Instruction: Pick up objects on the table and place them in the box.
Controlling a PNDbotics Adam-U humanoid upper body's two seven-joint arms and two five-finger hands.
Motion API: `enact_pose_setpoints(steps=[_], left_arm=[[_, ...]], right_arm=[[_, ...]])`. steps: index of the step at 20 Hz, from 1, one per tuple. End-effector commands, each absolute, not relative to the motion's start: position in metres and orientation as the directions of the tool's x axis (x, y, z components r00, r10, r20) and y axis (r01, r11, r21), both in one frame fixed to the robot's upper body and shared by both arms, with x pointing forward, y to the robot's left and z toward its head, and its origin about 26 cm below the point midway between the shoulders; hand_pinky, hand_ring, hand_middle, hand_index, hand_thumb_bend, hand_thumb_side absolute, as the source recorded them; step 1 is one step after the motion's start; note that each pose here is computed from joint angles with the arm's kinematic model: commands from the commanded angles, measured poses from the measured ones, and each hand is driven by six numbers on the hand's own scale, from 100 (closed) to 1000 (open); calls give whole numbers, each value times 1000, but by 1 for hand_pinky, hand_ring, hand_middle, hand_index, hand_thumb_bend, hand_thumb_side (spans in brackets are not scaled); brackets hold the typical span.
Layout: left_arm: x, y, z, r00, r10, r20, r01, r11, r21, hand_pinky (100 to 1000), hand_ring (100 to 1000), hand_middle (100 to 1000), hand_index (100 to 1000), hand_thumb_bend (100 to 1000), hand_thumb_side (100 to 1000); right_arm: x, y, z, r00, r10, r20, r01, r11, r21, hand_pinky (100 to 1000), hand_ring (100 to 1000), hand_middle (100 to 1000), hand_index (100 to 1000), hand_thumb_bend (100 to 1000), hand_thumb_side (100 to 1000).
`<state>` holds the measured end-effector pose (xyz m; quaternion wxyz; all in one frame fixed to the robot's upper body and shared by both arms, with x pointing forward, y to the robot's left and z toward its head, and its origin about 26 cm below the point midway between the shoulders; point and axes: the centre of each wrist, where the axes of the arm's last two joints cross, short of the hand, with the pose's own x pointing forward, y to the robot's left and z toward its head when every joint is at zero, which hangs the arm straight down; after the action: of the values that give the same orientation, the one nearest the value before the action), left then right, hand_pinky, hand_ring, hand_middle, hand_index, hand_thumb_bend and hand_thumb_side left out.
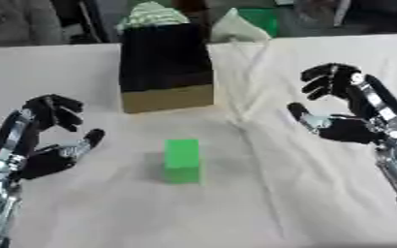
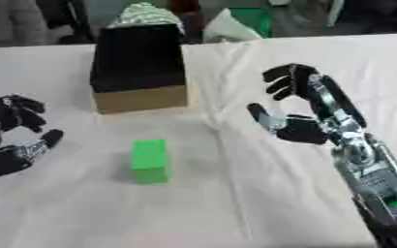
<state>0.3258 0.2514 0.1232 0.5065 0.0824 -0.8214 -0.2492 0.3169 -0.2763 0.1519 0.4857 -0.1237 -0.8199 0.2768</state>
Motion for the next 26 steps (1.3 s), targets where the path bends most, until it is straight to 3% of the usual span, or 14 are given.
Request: enact_pose_setpoints(steps=[1,14,26], left_arm=[[327,254,133,-498,-398,770,114,851,513,535,558,580,671,614,262],[330,248,139,-527,-406,746,168,811,560,542,564,585,676,746,325],[351,219,147,-569,-453,687,308,657,688,565,586,604,692,963,417]], right_arm=[[317,-279,159,-513,474,715,-50,815,-577,617,653,663,738,387,160],[317,-278,158,-514,472,717,-55,815,-576,617,653,663,738,388,160],[317,-276,159,-516,466,718,-67,815,-576,617,653,663,738,389,165]])
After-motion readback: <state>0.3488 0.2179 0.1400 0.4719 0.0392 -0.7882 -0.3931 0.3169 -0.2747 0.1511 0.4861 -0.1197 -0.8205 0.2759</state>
